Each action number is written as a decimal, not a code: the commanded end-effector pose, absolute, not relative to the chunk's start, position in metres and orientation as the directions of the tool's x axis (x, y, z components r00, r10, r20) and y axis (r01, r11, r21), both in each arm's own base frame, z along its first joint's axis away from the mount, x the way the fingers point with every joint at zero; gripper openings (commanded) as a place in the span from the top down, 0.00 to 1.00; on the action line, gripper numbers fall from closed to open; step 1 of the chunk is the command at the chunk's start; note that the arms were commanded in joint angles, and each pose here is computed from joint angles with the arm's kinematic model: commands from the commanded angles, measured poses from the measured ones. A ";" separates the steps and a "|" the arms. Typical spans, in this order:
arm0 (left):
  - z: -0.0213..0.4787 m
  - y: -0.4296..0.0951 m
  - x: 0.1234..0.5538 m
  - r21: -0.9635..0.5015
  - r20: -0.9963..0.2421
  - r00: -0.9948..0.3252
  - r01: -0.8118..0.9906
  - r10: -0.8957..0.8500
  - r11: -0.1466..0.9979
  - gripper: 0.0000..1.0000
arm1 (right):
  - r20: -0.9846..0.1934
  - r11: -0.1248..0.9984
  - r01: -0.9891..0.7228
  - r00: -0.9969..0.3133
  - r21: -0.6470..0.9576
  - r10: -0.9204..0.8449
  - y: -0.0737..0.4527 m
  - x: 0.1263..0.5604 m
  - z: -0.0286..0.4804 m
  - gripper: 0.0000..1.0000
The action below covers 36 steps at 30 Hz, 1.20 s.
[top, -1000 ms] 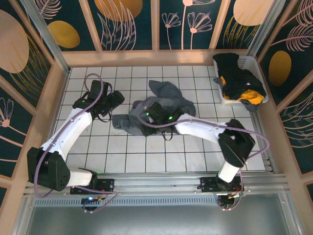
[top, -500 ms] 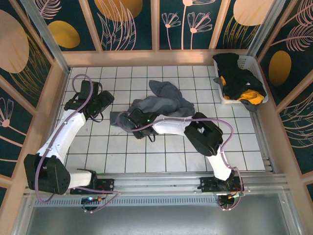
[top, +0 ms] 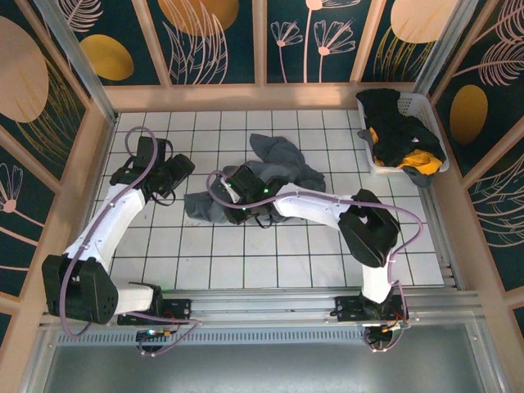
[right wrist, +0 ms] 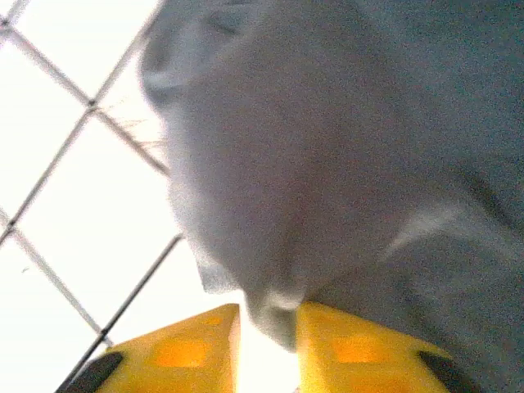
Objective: Fold and stack the t-shirts
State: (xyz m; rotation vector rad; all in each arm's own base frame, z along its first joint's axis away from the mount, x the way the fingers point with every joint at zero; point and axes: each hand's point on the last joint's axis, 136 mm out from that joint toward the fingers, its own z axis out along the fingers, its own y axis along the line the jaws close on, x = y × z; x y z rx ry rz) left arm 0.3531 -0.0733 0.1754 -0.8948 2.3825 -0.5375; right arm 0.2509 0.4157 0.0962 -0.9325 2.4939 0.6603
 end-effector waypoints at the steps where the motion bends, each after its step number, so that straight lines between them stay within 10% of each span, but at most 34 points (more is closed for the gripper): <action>1: 0.171 -0.080 0.357 -0.540 -0.314 -0.661 -0.466 -0.681 0.701 0.28 | -0.552 0.590 -0.721 -0.677 0.364 -0.486 0.425 0.242 0.127 0.56; 7: 0.138 -0.115 0.337 -0.534 -0.211 -0.771 -0.425 -0.601 0.731 0.29 | -0.532 0.912 -0.331 -0.831 0.242 -0.160 0.279 0.332 0.109 0.46; 16: 0.060 -0.179 0.268 -0.513 0.073 -0.861 -0.464 -0.502 0.722 0.23 | -0.398 0.989 -0.002 -0.915 0.149 0.059 0.159 0.381 0.053 0.50; 20: 0.032 -0.177 0.264 -0.461 0.110 -0.853 -0.499 -0.510 0.734 0.36 | -0.326 0.992 0.019 -0.944 0.127 0.059 0.159 0.378 0.027 0.66; 27: 0.004 -0.131 0.305 -0.371 0.014 -0.779 -0.586 -0.627 0.720 1.00 | -0.290 0.990 -0.013 -0.956 0.141 0.029 0.170 0.341 0.026 1.00; 36: 0.039 -0.042 0.400 -0.332 -0.188 -0.710 -0.605 -0.679 0.724 1.00 | -0.280 0.740 -0.469 -0.883 0.482 -0.377 0.328 0.203 0.073 1.00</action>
